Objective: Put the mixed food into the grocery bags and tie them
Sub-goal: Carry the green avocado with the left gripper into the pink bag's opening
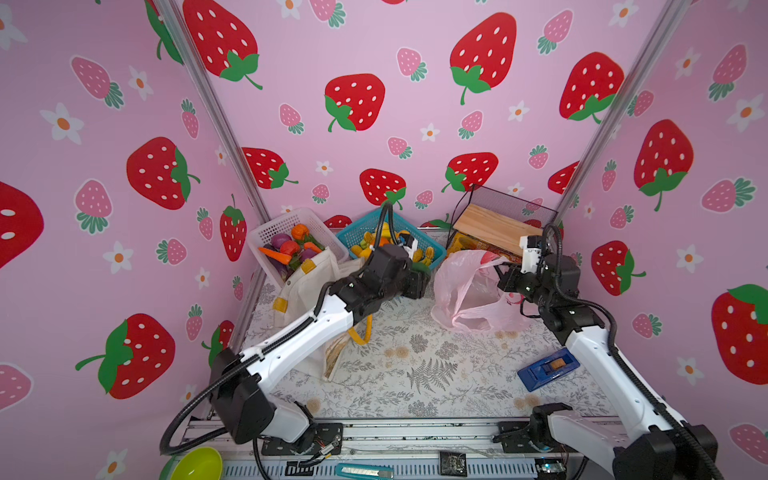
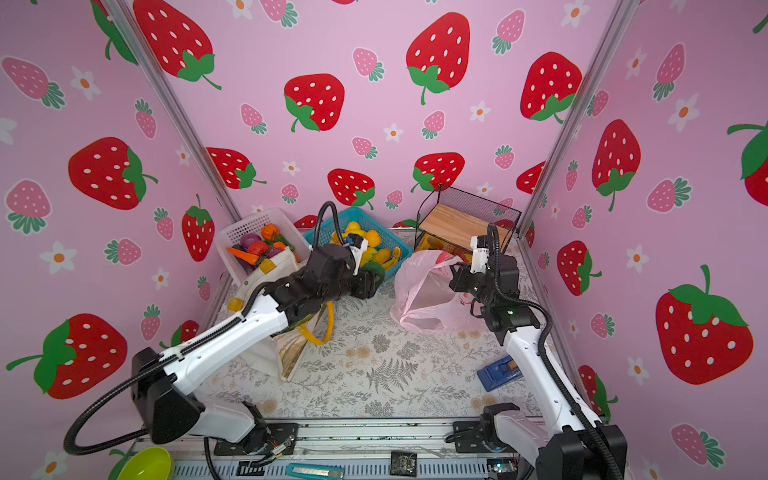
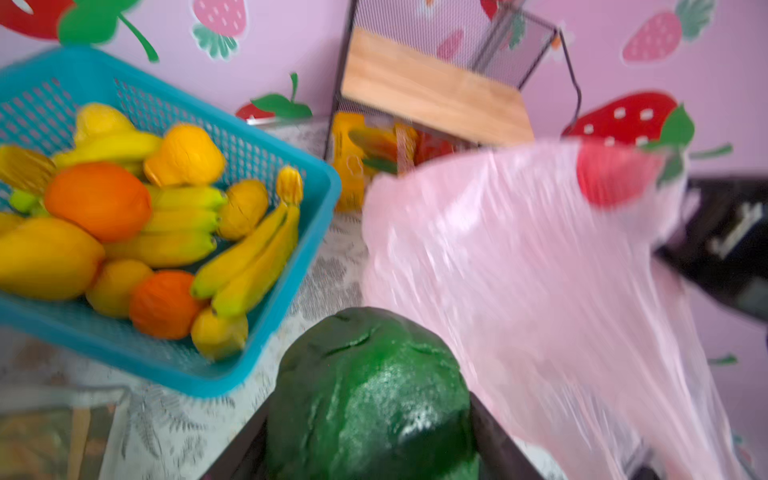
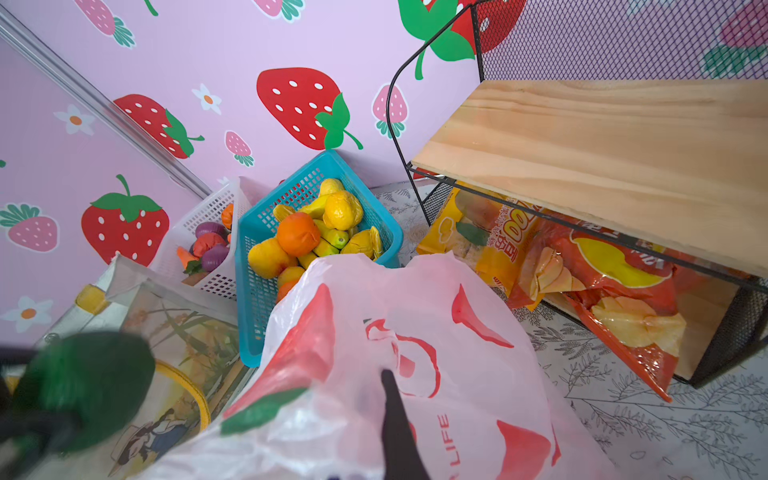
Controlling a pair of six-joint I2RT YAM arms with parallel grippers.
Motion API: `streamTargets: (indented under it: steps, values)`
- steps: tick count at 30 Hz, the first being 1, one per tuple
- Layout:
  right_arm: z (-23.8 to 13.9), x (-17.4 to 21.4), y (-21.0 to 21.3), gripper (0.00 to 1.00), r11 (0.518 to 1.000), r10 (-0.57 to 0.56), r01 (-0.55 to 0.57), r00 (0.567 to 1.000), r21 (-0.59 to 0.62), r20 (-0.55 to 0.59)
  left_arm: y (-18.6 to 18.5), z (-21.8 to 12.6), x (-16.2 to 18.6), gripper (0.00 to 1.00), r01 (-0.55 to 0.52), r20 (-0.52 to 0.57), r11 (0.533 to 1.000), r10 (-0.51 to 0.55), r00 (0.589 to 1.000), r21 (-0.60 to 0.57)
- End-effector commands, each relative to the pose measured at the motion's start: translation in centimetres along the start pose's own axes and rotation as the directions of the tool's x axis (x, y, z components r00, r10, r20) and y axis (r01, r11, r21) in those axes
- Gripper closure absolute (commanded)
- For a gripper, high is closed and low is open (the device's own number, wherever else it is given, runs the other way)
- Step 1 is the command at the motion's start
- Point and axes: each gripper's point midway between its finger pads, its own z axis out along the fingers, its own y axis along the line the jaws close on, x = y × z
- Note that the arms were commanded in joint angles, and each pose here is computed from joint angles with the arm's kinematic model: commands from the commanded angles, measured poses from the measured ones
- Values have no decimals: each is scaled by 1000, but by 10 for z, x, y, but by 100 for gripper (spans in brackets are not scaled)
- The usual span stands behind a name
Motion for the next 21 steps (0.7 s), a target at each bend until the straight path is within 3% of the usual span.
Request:
streamTargets:
  steps: [1,5,10,17,21]
  values:
    - [1,-7,0,100,1000,25,-25,999,-11,36,3,-1,58,52,24,-67,999,-27,997,-45]
    - [4,-5,2,100,998,44,-42,998,-35,38,-43,4,100,53,22,-88,989,-9,996,145]
    - [9,6,10,100,992,82,-81,997,-101,5,-84,22,85,53,75,-37,954,-67,997,292]
    - [7,17,20,100,983,85,-90,996,-162,-38,-75,57,47,53,143,70,972,-158,985,189]
    - [2,25,40,100,948,131,-149,988,-280,-84,-63,89,45,50,192,90,977,-201,976,97]
